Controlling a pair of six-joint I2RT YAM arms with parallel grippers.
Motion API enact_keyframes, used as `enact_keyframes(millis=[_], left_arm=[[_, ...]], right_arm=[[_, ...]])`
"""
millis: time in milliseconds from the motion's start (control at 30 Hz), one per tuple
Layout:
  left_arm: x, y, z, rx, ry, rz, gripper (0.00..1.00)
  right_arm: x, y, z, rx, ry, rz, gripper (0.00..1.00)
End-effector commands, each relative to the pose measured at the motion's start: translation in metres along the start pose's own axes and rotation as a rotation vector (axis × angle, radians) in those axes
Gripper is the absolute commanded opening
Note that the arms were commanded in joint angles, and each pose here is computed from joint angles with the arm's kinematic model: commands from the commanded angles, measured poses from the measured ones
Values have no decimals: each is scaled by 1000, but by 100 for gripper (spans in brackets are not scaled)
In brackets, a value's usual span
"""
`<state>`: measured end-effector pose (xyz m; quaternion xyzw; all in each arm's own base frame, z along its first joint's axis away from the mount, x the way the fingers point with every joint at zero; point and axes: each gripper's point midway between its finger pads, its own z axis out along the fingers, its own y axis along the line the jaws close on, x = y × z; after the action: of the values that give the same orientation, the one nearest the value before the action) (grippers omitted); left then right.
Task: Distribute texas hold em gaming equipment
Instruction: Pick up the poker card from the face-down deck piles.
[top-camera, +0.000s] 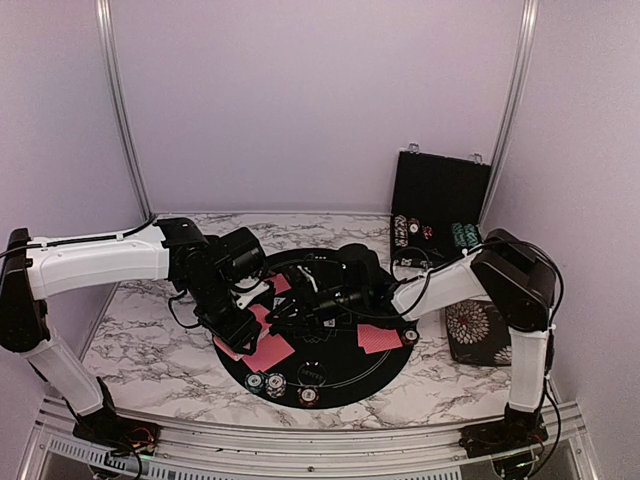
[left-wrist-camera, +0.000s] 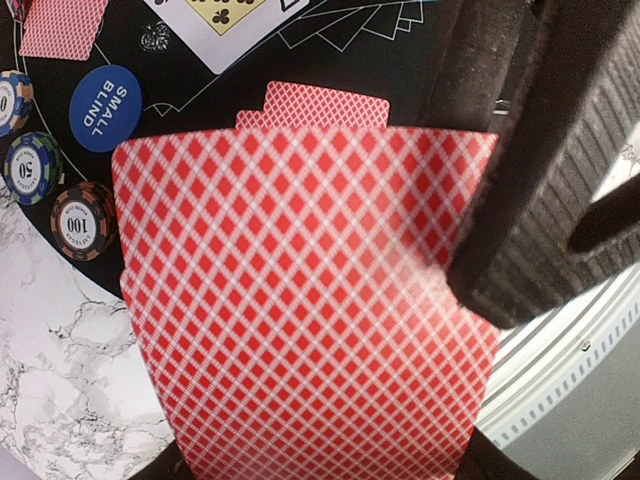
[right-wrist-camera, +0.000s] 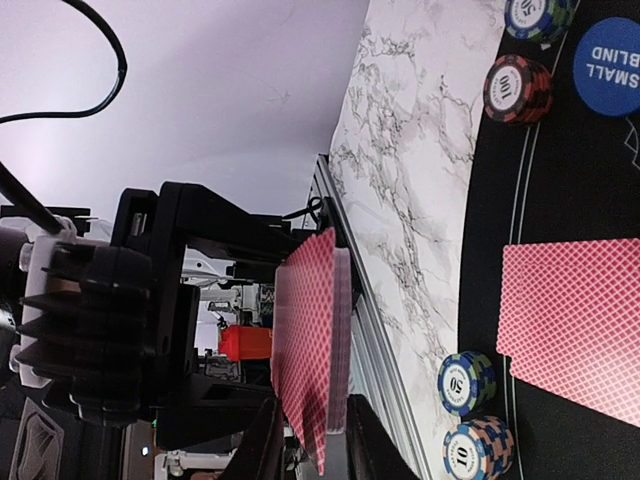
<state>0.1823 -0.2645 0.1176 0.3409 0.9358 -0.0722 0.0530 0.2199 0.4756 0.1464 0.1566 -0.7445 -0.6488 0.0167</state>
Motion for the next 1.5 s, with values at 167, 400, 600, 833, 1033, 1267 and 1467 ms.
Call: enact_keyframes(millis=[167,400,600,833,1033,1267,1467], left_arm=[[0,0,-7,6,-24,4,51],[1,0,-7,7,-22,2,51],[2,0,-7,7,-22,4,51],[1,0,-7,7,-24,3,51],[3,0,-6,6,-20,2,51],[4,1,-6,4,-17,0,51],[5,1,-6,3,-18,-2,51]], right_arm=[[-8,26,-12,-45,-38,-41,11],[-10,30,-15,-49,-45,-44,2],[-13,32,-23,-61,-59,-39,0],[-15,36,-35,-81,-65,-41,0],[-13,33,-47,-82,-74,-34,0],[-9,29,-65,-80,-81,-35,0],[-4,29,-85,-88,-88,-44,0]])
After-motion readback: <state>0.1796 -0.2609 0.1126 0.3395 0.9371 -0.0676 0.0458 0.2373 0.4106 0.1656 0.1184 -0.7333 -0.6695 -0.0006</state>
